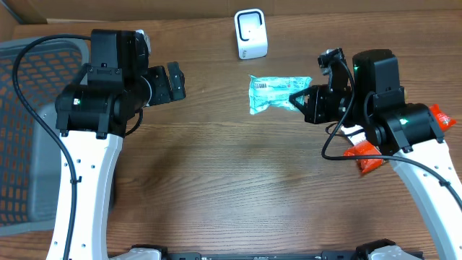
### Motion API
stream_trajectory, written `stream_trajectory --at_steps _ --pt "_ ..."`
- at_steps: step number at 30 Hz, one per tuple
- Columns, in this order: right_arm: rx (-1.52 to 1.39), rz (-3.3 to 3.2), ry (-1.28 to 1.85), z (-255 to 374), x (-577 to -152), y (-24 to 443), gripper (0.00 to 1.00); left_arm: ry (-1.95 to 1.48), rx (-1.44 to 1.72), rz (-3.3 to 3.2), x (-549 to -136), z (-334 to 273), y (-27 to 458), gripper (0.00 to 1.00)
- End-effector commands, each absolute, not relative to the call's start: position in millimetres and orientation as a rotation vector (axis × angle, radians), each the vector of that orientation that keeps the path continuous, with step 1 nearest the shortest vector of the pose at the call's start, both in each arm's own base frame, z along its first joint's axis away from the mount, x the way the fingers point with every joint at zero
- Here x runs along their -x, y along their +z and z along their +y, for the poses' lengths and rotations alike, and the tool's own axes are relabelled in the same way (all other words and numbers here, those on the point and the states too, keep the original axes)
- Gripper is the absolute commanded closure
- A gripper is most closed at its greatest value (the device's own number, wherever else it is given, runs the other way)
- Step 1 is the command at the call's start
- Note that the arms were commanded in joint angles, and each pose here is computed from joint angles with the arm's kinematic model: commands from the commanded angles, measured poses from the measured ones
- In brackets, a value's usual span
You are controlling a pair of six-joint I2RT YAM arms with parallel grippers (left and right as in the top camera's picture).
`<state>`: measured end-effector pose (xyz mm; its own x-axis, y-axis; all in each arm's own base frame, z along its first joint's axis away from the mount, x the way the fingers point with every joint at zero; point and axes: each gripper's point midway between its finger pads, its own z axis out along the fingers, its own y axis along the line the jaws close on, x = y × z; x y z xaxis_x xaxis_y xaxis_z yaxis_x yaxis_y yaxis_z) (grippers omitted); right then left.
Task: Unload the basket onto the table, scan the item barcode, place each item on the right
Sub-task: 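Raise the mint packet and hold it to the scanner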
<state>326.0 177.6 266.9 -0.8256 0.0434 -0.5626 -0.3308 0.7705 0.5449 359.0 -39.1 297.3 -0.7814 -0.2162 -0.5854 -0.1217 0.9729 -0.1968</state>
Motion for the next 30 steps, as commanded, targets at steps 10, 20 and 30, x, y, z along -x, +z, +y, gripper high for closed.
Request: stream_trajectory --at_steps 10,20,30 --pt "0.176 2.343 0.228 149 -408 342 0.96 -0.196 0.218 2.469 -360 -40 300 0.01" --pt "0.462 2.04 -0.457 158 -516 328 0.96 -0.197 0.218 2.469 -360 -40 300 0.0" --pt "1.005 1.744 -0.826 199 -591 279 0.96 -0.197 0.218 2.469 -360 -40 300 0.0"
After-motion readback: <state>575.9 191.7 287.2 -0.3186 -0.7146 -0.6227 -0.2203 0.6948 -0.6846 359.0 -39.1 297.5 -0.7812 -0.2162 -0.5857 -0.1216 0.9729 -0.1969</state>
